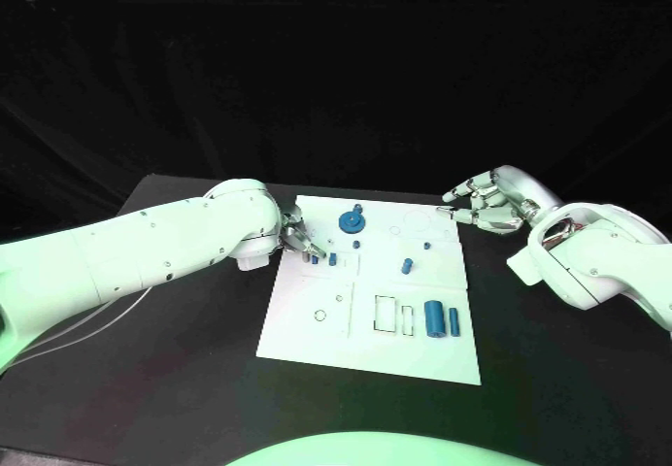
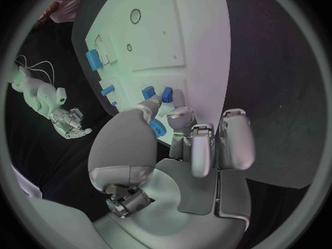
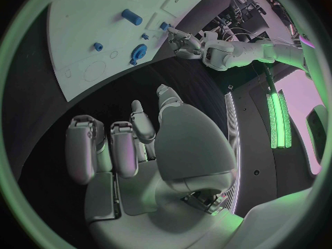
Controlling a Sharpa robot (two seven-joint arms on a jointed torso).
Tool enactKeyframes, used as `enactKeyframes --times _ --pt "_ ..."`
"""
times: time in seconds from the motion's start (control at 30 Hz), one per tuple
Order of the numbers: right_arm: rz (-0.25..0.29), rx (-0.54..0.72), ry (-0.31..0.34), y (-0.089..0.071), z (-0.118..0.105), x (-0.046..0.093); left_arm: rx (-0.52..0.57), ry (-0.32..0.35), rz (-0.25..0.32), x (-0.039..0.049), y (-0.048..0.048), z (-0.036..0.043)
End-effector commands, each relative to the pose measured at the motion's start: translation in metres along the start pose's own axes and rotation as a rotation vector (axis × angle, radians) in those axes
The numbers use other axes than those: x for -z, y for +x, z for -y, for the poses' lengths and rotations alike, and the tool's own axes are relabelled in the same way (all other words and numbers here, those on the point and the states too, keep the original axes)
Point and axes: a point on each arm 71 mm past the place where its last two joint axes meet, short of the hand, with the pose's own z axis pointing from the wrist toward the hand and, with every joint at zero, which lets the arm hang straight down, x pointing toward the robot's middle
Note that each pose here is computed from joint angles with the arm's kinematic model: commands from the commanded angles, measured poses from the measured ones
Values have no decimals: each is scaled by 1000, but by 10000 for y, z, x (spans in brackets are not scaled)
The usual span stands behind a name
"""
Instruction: Assemble the parts on the task board
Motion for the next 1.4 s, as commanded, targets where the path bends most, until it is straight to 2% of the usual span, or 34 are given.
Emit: enactKeyframes --times 0.03,0.2,0.5,0.63,0.7,0.8,0.9,0.93,1.03,1.2,1.4 --pt "-1 4 -9 3 -4 2 12 2 4 2 -1 6" --pt "0 6 -11 3 -6 1 29 10 22 8 -16 3" --pt "2 5 -10 3 0 -2 151 84 87 59 -95 33" --pt "3 6 -8 0 6 -1 213 132 145 112 -173 37" --pt "4 6 -7 -3 10 0 245 201 182 149 -216 70" --pt "9 6 -7 -9 14 2 250 323 255 219 -267 176" --pt "14 6 -9 -14 18 3 220 453 319 286 -284 327" --pt "14 6 -9 -15 18 3 214 469 326 293 -283 347" --pt "16 6 -13 -15 19 4 150 566 378 326 -261 478" --pt "17 5 -17 -11 18 6 30 623 419 289 -206 606" --pt "15 4 -20 1 15 7 -108 613 405 161 -128 690"
